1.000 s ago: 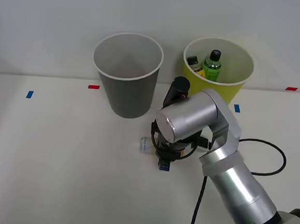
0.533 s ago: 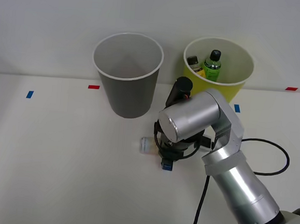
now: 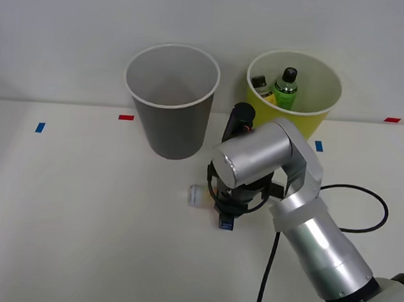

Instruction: Put cans in the gray bin, plastic bottles in the light green bin

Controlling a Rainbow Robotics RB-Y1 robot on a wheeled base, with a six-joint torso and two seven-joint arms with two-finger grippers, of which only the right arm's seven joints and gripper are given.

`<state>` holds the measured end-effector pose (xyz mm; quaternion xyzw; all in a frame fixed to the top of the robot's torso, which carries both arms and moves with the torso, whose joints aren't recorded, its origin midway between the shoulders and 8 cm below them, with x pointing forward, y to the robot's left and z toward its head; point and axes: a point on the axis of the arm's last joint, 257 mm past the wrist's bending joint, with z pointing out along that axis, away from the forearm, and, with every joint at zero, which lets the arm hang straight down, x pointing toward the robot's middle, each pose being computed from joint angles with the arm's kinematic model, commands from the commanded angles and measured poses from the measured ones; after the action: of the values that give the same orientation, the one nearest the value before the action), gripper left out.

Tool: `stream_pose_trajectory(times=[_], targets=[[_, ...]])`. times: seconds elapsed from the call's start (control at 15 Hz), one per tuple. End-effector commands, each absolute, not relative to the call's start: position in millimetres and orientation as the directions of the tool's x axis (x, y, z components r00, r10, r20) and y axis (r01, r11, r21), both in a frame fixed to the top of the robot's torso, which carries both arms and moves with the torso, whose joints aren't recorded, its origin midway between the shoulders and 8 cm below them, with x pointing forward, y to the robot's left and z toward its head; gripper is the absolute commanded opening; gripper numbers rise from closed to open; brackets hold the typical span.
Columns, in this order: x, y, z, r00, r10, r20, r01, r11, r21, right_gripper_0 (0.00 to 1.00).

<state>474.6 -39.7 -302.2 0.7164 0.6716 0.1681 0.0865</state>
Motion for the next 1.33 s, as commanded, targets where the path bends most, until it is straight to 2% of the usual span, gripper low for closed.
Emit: stream_pose_trajectory(times=[0.07,0.13,0.2,0.27,0.73,0.87,1.0,1.13,1.33], targets=[[475.4,-39.6,-300.9,0.038,0.993,0.115,0.935,-0.076,0.348,0.93],[476.8,-40.9,-299.7,0.036,0.993,0.112,0.933,-0.073,0.351,0.62],[476.9,-43.2,-301.0,0.035,0.994,0.105,0.933,-0.070,0.352,0.14],[478.6,-44.0,-299.4,0.031,0.995,0.099,0.931,-0.065,0.359,0.00],[481.7,-54.8,-289.6,0.012,0.996,0.086,0.926,-0.044,0.375,0.00],[469.2,-69.7,-270.7,-0.066,0.996,0.051,0.932,0.043,0.361,0.00],[465.2,-83.9,-254.6,-0.121,0.992,0.029,0.910,0.099,0.403,0.00],[464.5,-105.6,-240.8,-0.208,0.975,-0.073,0.849,0.217,0.482,0.00],[458.0,-138.7,-222.7,-0.282,0.920,-0.271,0.745,0.388,0.542,0.00]])
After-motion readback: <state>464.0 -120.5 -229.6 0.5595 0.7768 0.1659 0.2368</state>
